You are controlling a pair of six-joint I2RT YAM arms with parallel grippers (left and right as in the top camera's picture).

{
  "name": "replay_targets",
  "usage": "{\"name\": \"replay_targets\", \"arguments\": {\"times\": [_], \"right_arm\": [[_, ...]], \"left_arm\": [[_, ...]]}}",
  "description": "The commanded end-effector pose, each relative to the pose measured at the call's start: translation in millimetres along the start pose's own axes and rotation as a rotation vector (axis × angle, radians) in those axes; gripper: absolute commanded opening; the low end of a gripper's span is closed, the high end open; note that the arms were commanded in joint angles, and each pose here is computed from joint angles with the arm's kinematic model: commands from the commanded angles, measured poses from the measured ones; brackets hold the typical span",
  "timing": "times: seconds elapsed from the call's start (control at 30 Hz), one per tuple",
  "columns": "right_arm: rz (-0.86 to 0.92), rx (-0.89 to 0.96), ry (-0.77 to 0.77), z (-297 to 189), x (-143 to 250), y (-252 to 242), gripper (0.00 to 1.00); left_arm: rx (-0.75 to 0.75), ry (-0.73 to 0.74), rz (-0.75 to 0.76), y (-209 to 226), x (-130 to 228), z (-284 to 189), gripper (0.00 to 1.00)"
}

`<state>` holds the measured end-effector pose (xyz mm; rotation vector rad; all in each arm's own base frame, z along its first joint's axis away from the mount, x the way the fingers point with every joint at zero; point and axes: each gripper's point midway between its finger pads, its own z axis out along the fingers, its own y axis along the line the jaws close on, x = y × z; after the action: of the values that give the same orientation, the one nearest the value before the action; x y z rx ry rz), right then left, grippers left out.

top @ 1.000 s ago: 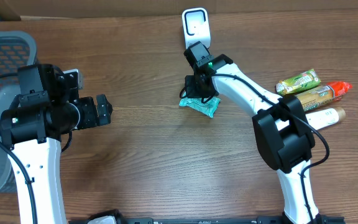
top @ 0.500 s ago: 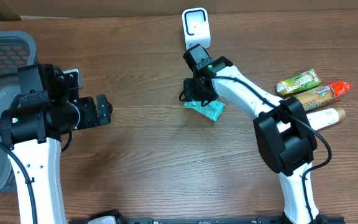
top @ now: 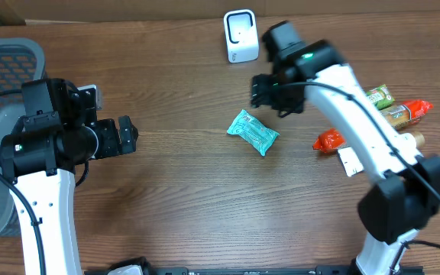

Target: Scan the item barcode

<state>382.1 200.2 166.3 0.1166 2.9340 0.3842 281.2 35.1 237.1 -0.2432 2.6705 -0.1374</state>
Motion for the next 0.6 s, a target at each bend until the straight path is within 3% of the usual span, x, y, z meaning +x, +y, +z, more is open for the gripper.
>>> {"name": "replay_targets", "arguments": {"times": [0.0,0.27,0.57], "right_arm": [[0.070,-0.029,0.101,21,15,-8,0.73],[0.359,0.041,0.176,88,52,-41,0.67],[0.433,-0.027,0.134,130,58,-45,0.65]], "left_arm": [[-0.002,-0.021,0.013,-2,-5,-5,1.00],[-0.002,-0.021,0.013,-2,-5,-5,1.00],[-0.002,-0.021,0.013,-2,-5,-5,1.00]]}}
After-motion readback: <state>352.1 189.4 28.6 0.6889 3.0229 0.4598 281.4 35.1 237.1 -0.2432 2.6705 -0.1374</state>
